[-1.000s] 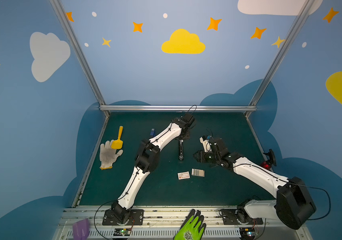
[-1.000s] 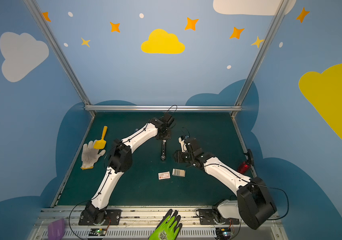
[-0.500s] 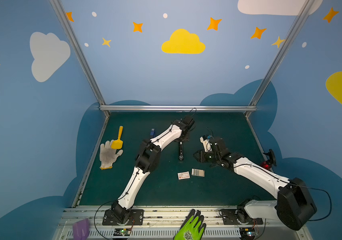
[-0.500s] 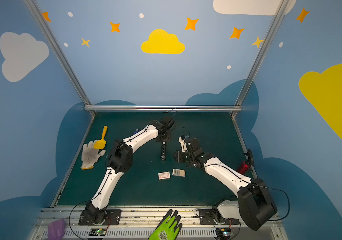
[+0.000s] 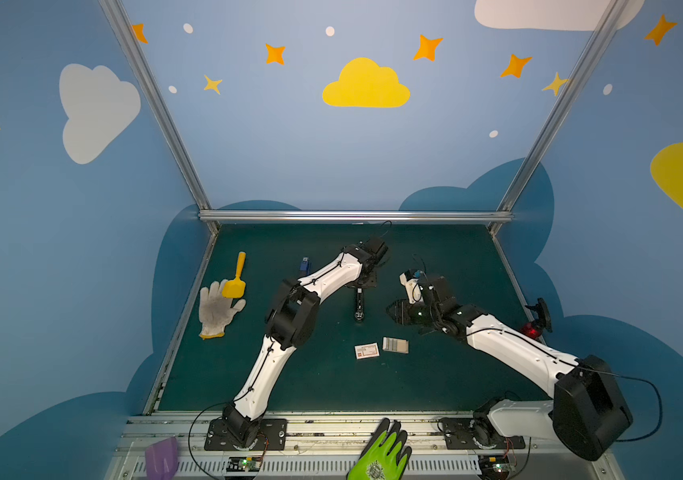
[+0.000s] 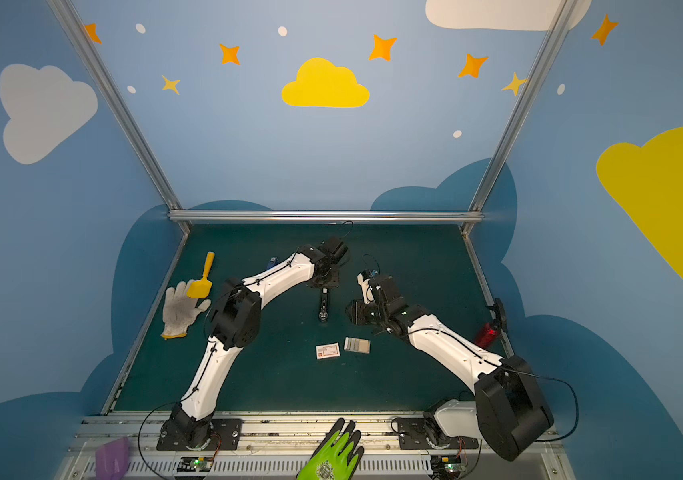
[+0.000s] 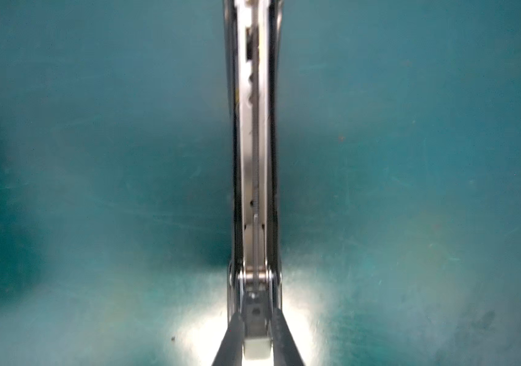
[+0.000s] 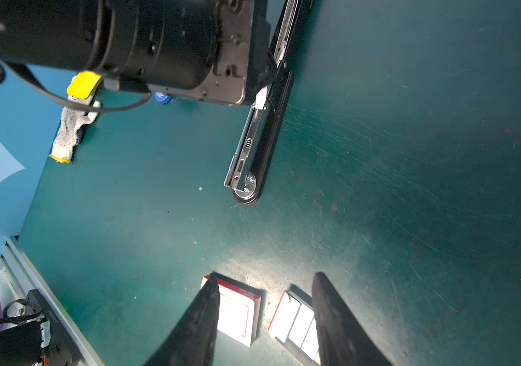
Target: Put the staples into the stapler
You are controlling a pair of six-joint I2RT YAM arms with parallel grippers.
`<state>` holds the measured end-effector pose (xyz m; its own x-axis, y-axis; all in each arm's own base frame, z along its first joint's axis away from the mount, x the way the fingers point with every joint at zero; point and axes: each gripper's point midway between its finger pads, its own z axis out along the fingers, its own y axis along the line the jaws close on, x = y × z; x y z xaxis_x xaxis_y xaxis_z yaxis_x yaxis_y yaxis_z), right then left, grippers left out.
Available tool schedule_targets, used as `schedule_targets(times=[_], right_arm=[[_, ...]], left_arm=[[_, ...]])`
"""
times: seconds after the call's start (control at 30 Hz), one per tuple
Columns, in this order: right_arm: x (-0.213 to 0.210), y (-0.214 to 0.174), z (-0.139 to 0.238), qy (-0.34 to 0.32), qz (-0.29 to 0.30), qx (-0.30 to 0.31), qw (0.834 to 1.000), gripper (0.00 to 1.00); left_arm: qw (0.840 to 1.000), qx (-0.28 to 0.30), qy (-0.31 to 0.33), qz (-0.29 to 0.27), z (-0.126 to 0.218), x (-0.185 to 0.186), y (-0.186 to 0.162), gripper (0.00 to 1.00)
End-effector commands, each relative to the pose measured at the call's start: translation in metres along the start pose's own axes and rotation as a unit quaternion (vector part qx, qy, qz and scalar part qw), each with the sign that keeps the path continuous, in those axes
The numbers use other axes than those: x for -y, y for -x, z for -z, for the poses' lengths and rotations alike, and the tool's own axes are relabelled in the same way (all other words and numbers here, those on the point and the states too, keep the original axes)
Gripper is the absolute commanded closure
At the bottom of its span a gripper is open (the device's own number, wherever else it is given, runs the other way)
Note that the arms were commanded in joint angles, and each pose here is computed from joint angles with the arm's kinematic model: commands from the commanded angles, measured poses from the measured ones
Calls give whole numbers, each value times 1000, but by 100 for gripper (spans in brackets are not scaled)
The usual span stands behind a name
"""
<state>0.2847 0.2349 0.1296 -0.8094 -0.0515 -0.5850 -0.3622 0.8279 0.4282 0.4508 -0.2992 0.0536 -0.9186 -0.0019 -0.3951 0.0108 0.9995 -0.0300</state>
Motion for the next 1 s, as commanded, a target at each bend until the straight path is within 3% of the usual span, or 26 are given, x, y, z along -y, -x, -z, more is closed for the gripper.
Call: schedule_targets(times=[0.0,0.3,0.47,0.67,0.97], right_arm=[[-3,5,5,-1,3,10,1000,52],[-11,-4,7,25,7,0,1000,50],[-19,-16,10,50,14,-4,999,47],[-28,-24,9,69,29,-7,997,41],[-33,-30,-3,65,33,-26,997,42]], left_arm=[[1000,17,-1,3,21,-3,5,73],[999,31,-37,2,57,-1,17,63],[996,13,-82,30,64,-13,26,60],[988,-30,-145,32,60,-17,31,58],[987,-64,-140,36,29,-25,35,55]])
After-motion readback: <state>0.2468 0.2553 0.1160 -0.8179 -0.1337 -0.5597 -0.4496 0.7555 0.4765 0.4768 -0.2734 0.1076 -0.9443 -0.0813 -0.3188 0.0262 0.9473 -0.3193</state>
